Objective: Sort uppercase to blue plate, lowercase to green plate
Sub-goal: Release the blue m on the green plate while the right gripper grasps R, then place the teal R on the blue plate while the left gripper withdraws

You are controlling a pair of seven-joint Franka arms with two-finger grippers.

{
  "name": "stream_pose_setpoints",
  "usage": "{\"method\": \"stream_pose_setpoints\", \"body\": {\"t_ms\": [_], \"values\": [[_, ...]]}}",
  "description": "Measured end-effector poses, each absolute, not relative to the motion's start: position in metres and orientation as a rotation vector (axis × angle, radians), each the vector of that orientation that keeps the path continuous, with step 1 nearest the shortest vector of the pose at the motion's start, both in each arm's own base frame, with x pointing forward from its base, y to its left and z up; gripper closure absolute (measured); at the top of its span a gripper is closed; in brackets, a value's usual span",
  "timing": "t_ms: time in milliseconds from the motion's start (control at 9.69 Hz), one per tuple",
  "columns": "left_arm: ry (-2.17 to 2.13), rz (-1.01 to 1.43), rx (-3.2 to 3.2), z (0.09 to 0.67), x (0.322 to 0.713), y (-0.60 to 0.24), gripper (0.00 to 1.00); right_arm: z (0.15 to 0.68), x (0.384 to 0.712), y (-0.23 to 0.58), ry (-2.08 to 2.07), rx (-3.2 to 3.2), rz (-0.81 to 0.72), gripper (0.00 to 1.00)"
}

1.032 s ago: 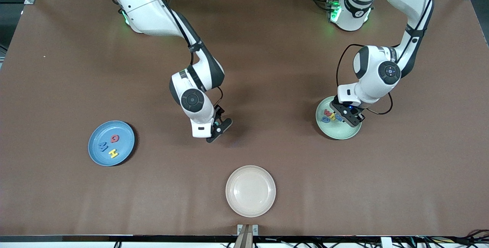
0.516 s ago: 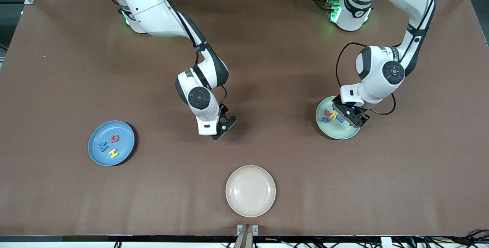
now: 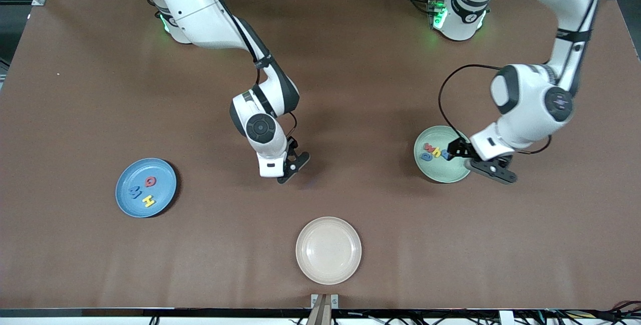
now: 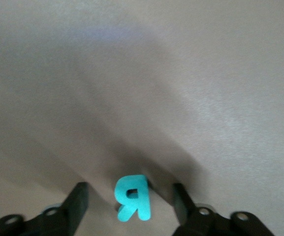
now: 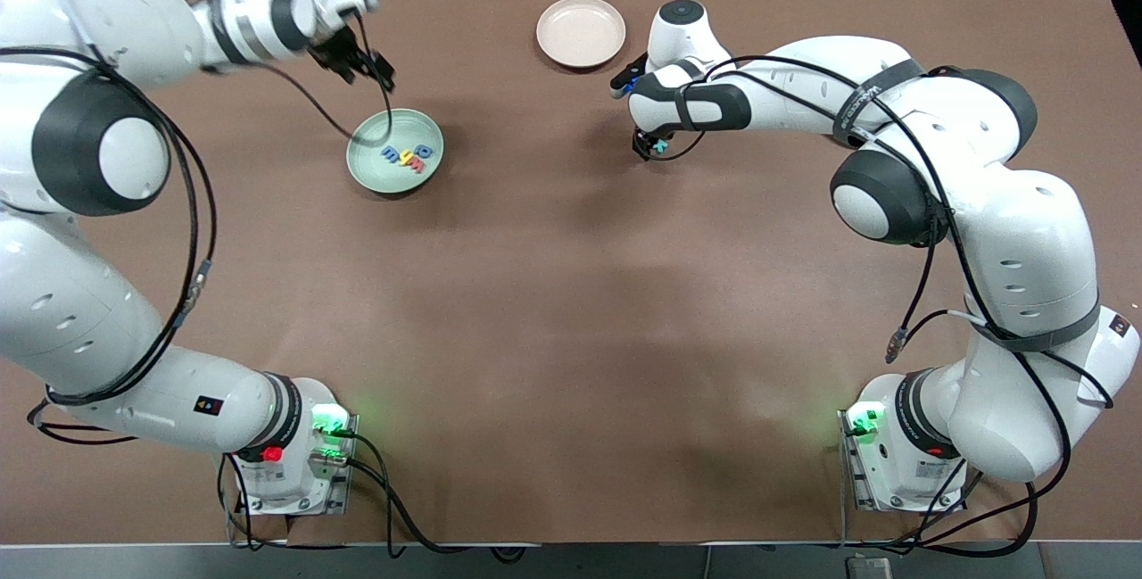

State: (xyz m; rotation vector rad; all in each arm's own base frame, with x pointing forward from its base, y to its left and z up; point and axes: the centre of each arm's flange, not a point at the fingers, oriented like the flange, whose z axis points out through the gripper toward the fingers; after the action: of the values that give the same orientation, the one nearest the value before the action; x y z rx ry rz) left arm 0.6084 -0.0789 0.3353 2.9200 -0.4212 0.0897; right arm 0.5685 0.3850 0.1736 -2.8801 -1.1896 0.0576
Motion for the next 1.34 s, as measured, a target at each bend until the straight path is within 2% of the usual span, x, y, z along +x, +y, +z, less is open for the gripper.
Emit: {"method": "stream_pose_setpoints", "body": {"t_ms": [206,310,619,825,1135,1341], "values": [[-0.265,0.019,2.981,0.408,0.634,-0.038,0.0,0.177,0.568,0.388,-1.191,-2.874,0.047,0.63],[-0.146,0.017,3.028,0.442,0.641,-0.031,0.0,0.181,0.569,0.387,-1.186,-2.876,0.04,0.69],[0.122,0.145,3.071,0.539,0.633,-0.028,0.0,0.192,0.58,0.374,-1.073,-2.931,0.005,0.71],[0.131,0.185,3.064,0.59,0.622,-0.021,0.0,0.227,0.605,0.335,-0.959,-2.991,0.004,0.71],[0.113,0.162,3.062,0.617,0.61,-0.025,0.0,0.285,0.648,0.218,-0.782,-3.088,0.062,0.71],[0.099,0.145,3.059,0.632,0.599,-0.029,0.0,0.289,0.666,0.127,-0.735,-3.12,0.136,0.71]]}}
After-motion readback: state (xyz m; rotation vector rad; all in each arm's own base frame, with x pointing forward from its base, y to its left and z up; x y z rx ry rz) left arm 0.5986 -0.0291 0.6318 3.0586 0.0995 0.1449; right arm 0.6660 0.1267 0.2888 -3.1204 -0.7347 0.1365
